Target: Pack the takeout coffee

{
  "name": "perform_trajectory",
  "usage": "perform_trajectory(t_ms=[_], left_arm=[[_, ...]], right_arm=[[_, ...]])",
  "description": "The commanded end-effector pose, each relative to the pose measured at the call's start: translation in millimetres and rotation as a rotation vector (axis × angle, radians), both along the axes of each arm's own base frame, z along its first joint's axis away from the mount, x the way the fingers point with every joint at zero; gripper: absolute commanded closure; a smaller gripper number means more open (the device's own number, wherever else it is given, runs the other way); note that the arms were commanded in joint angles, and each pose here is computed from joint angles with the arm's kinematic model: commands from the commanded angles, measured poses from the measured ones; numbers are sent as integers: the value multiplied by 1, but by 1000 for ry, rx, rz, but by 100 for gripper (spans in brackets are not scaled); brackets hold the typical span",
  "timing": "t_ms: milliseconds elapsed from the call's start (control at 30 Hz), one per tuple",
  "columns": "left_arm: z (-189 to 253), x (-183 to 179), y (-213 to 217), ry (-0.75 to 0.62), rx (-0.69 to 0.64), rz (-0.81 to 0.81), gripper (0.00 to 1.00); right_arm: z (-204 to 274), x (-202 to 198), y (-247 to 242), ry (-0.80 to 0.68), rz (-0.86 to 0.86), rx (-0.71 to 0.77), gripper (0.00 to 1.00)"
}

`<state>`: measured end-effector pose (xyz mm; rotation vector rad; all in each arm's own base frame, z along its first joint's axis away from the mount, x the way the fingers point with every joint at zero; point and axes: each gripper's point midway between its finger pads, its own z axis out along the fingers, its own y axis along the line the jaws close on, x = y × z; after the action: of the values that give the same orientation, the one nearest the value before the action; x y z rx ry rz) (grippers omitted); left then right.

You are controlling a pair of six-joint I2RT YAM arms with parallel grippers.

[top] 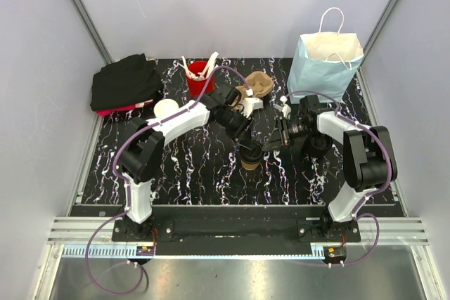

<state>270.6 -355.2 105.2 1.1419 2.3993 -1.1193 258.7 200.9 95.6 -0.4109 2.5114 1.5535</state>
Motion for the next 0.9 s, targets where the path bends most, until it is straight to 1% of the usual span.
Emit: perform_trajectory(t_ms=[0, 167, 333, 633, 867], left_arm=[[-38, -7, 13, -63, 149, -38, 75], [-38, -8, 12, -60, 147, -38, 76], [-38, -6, 11, -62, 146, -38, 76], [-38, -7, 12, -61, 147, -36, 76], [-38, -7, 11, -59, 147, -35, 76]], right_arm=[[34, 33, 3, -198, -3, 35, 66], [35, 44, 4, -204, -7, 37, 66], [27, 47, 4, -195, -5, 23, 66], [12, 24, -1, -159, 15, 4, 67], [8, 17, 0, -145, 30, 6, 67]])
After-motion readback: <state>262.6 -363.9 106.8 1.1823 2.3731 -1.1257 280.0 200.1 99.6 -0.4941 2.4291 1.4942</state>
